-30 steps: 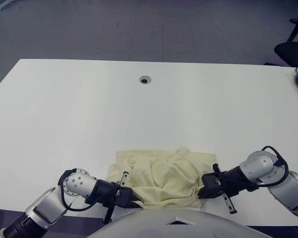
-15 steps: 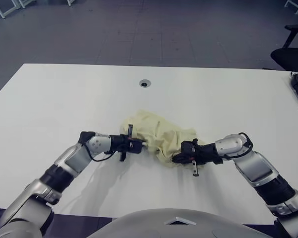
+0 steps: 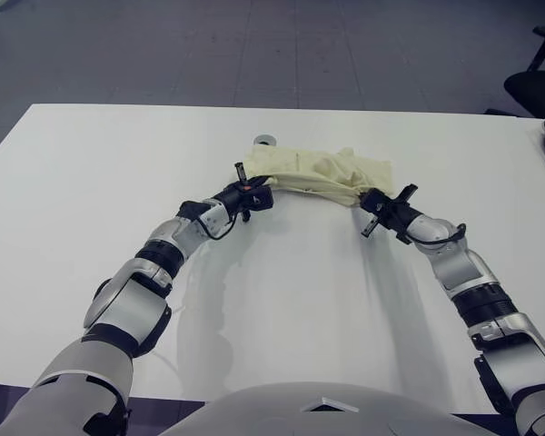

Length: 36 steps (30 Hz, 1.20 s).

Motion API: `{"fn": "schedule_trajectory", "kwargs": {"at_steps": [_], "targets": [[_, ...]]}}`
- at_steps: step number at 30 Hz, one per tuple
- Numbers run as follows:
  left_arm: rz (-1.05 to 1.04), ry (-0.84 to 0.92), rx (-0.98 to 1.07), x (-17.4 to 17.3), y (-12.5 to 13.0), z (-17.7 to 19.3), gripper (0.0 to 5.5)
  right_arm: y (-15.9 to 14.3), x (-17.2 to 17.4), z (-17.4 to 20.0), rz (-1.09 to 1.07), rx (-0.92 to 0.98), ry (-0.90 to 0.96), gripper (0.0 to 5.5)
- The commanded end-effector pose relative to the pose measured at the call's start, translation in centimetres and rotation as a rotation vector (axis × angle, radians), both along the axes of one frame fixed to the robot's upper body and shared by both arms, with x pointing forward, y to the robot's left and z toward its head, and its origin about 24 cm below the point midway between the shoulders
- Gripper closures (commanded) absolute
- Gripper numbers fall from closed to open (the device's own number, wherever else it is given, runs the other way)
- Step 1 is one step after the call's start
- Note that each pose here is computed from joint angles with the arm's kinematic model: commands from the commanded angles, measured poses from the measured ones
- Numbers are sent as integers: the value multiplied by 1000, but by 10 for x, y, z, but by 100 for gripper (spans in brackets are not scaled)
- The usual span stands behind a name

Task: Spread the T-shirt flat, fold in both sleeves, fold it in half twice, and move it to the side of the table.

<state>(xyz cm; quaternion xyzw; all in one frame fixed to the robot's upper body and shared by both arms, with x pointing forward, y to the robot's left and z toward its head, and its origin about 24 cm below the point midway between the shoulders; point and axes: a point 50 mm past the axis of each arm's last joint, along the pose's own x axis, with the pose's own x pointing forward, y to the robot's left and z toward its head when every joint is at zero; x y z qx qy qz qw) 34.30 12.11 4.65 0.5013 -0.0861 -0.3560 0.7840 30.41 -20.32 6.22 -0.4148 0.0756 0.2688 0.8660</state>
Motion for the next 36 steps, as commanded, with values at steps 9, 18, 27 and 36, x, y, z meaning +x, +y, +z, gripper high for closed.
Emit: {"fn": "schedule_trajectory", "kwargs": {"at_steps": [9,18,27,36], "targets": [[-347,131,44,-81,71,79,550,-12,-103,112,367,-103,41,547],[-463,779,248,-205,101,47,550,-5,-176,68,591,-305,469,547],[-404,801,364,-217,81,0,550,2,-193,31,631,-374,605,547],[-503,873,164,-229,61,15,494,15,-201,49,740,-123,693,550]]}}
